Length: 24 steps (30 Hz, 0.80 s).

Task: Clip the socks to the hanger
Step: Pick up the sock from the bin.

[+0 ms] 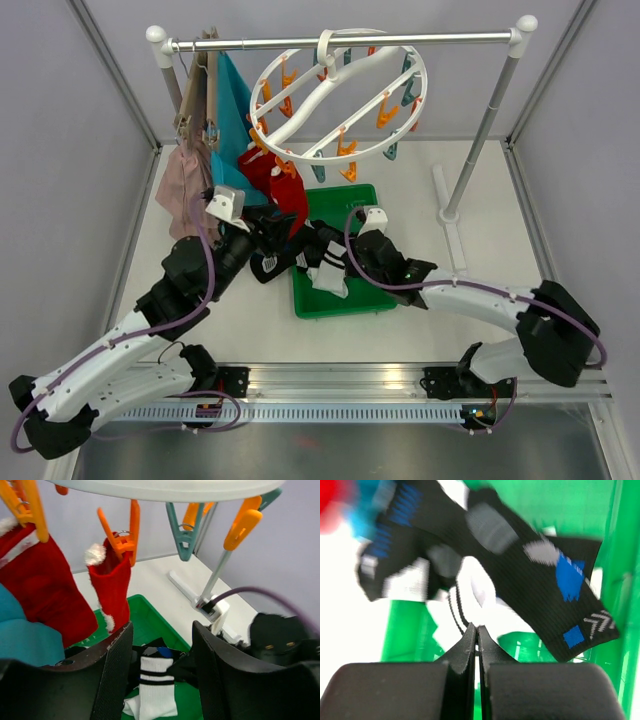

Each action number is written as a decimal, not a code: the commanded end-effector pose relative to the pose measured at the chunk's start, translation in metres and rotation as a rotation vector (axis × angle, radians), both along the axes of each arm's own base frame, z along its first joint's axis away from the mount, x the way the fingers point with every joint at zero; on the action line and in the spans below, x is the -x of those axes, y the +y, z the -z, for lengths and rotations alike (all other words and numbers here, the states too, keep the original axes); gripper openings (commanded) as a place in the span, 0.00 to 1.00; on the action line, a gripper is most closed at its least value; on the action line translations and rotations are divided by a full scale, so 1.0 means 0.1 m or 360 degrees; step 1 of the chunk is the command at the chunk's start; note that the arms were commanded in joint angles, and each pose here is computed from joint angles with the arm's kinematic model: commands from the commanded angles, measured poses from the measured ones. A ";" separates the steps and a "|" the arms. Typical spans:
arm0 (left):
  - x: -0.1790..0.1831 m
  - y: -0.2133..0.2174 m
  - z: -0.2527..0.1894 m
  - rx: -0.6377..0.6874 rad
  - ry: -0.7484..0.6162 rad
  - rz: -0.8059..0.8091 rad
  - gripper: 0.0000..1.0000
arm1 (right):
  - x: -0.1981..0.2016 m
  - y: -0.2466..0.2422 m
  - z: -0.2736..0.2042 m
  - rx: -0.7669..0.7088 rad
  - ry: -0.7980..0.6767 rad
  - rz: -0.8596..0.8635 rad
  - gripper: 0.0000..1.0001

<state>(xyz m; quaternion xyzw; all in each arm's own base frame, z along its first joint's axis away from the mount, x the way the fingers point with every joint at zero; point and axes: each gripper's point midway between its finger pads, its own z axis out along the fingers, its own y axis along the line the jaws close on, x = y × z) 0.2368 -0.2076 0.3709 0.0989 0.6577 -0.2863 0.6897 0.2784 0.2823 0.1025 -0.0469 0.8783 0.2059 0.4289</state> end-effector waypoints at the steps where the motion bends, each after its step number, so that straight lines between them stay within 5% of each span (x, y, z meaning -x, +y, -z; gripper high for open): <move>1: 0.13 -0.17 -0.12 0.0018 -0.0104 0.0193 0.57 | 0.01 -0.10 -0.46 -0.0046 -0.0223 0.0035 0.00; 11: 0.19 -0.58 0.06 -0.0108 -0.0068 0.0491 0.64 | 0.36 -0.43 -1.58 -0.0278 -0.0587 -0.0076 0.00; 24: 0.32 -0.94 -0.02 0.0037 -0.0022 0.1059 0.66 | 0.79 -0.52 -2.47 -0.0368 -0.0941 -0.0458 0.00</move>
